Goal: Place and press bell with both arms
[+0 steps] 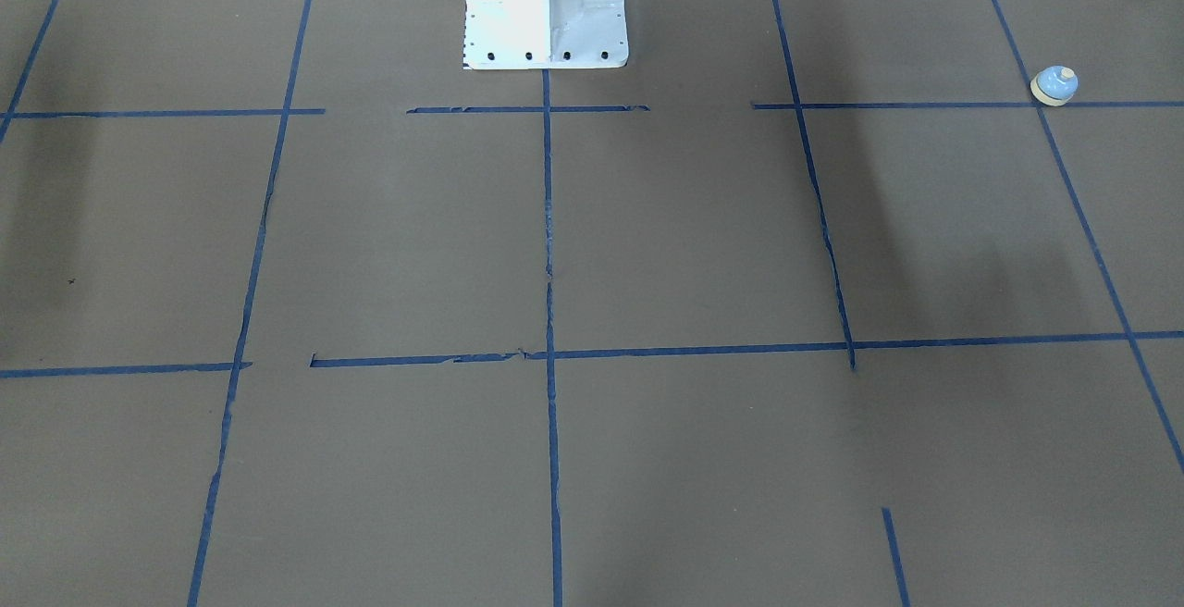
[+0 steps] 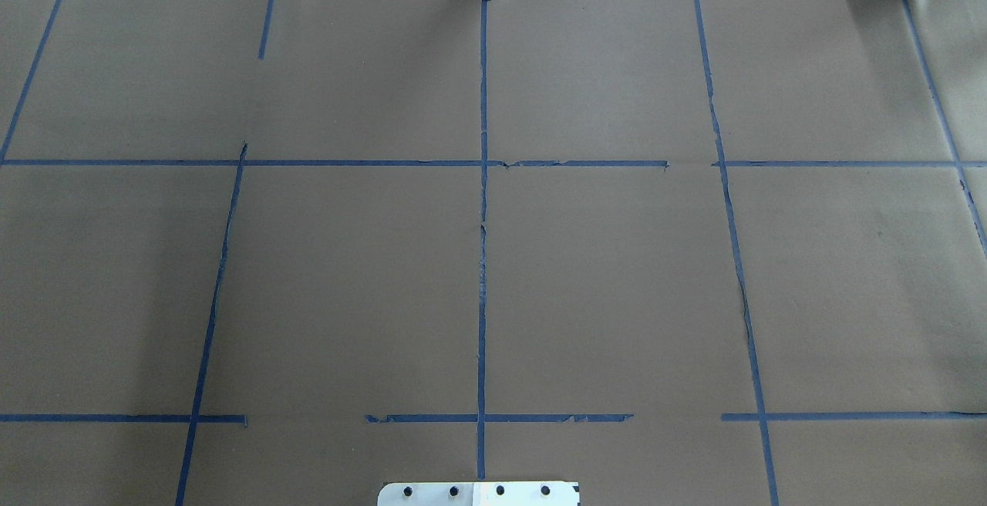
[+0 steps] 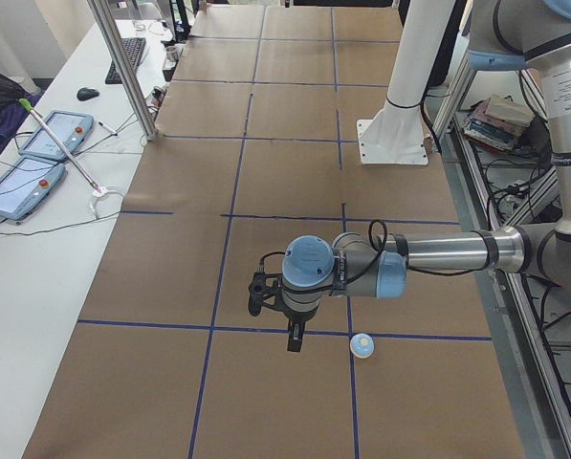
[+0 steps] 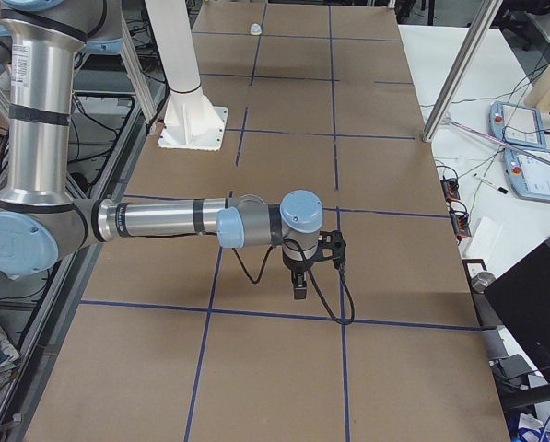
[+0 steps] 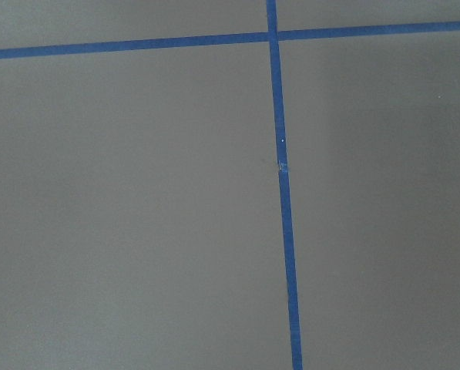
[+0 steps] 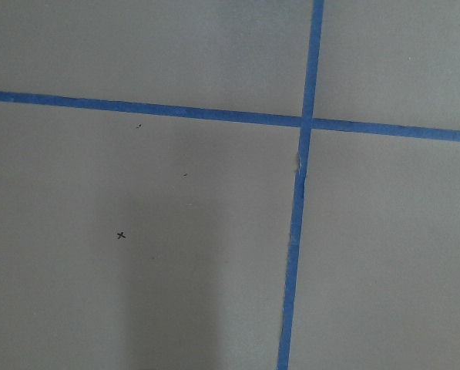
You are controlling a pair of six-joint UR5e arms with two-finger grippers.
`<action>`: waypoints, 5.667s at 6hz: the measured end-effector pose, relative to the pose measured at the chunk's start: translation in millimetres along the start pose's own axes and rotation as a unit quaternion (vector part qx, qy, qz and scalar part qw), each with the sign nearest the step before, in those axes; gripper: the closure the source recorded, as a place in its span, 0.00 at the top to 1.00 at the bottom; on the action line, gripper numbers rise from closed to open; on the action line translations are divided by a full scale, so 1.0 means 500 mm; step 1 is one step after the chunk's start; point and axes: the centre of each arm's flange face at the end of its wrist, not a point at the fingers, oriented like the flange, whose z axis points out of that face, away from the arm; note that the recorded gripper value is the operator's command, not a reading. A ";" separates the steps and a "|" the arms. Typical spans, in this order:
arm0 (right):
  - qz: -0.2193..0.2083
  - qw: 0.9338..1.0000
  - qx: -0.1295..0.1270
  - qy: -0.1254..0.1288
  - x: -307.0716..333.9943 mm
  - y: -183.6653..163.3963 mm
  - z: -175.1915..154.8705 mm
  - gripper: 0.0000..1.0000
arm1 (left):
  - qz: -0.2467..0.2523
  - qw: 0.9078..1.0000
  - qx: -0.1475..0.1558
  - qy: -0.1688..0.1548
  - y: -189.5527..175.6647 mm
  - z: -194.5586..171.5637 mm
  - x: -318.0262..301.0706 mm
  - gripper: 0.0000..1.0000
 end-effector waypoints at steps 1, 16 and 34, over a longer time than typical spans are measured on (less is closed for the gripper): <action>0.000 1.000 0.000 0.000 0.000 0.000 0.000 1.00 | 0.001 1.000 -0.001 0.000 0.000 -0.001 0.002 1.00; 0.000 1.000 -0.002 0.000 0.002 0.020 0.001 1.00 | 0.040 0.984 -0.174 -0.022 0.219 0.370 0.117 1.00; -0.002 1.000 0.001 0.000 -0.007 0.032 -0.009 1.00 | 0.051 0.996 -0.069 0.014 0.063 0.225 0.348 0.00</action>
